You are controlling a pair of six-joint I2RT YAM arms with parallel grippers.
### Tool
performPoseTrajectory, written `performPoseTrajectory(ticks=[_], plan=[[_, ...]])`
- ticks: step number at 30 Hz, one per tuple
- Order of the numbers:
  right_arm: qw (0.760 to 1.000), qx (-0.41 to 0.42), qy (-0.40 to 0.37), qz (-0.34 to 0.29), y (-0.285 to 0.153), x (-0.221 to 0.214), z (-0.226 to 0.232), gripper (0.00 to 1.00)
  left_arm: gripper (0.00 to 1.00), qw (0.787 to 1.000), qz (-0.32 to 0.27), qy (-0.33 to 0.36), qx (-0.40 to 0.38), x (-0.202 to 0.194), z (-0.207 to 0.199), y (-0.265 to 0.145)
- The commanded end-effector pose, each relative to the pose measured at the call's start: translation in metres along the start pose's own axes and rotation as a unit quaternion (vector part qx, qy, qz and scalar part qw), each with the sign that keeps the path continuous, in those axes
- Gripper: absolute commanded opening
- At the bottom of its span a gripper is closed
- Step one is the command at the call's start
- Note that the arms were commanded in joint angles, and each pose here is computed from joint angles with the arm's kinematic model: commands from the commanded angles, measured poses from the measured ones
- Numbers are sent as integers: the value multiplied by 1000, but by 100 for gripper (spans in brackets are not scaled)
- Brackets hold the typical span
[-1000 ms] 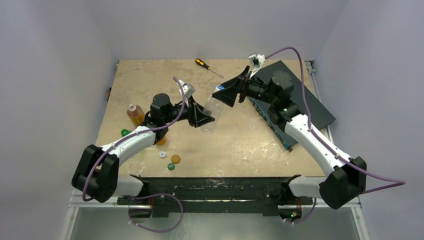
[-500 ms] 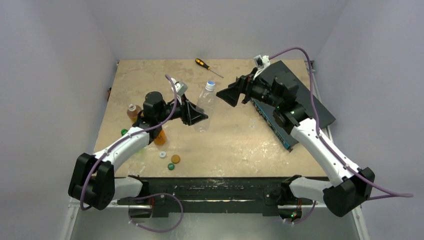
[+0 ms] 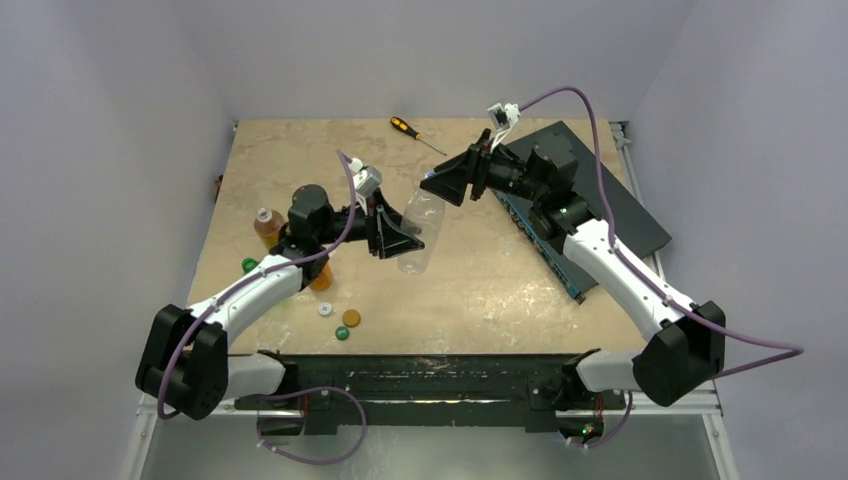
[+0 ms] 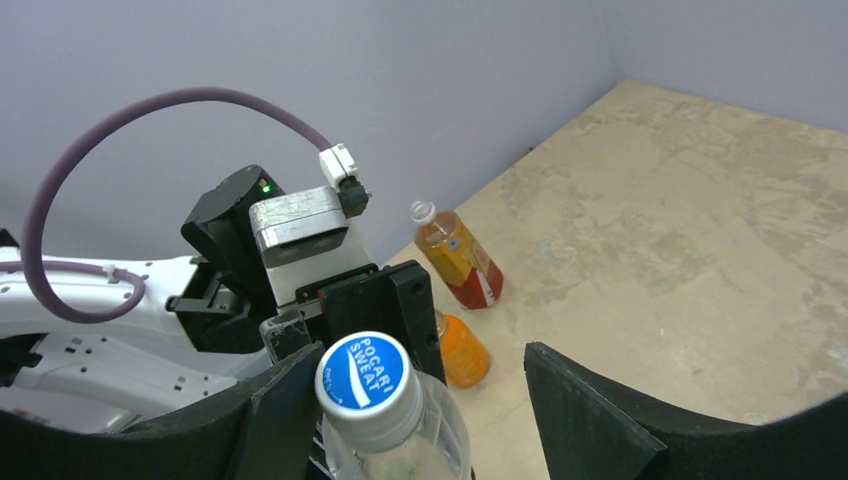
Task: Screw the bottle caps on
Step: Screw the bottle cap onto the plastic bottle.
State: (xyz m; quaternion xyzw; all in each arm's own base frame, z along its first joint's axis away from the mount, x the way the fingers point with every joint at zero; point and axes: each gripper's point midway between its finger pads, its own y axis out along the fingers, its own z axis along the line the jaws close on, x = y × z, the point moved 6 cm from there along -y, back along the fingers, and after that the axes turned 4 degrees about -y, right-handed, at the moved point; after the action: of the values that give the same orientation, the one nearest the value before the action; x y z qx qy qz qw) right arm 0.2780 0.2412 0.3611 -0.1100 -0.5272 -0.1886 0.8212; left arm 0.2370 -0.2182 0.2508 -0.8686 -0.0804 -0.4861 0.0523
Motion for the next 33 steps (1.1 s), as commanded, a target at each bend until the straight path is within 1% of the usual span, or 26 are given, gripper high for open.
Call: performPoseTrajectory(ticks=[1,7,11,17,21,23,27,29,31,33], plan=[[996,81,-20,-39,4,23,22,74,0,999,-3,17,-34,5,-9,6],[992,117,-15,-44,4,23,31,67,0,999,-7,5,-37,1,-6,8],[990,133,-9,-34,2,18,34,59,0,999,-12,2,-37,0,-5,9],[991,129,1,-22,2,11,31,56,0,999,-14,-1,-36,0,-5,9],[992,125,5,-17,2,9,29,49,0,999,-14,-2,-36,0,-5,9],[993,120,6,-16,3,8,28,43,0,999,-14,-2,-36,0,-6,8],[994,112,8,-10,4,8,26,25,0,999,-14,-6,-33,0,-5,9],[995,100,4,-6,4,7,23,19,0,999,-16,-9,-30,1,-5,9],[998,69,2,-3,4,7,18,14,0,1000,-19,-13,-16,3,-2,9],[1000,4,8,11,6,3,8,8,0,999,-23,-7,27,7,6,9]])
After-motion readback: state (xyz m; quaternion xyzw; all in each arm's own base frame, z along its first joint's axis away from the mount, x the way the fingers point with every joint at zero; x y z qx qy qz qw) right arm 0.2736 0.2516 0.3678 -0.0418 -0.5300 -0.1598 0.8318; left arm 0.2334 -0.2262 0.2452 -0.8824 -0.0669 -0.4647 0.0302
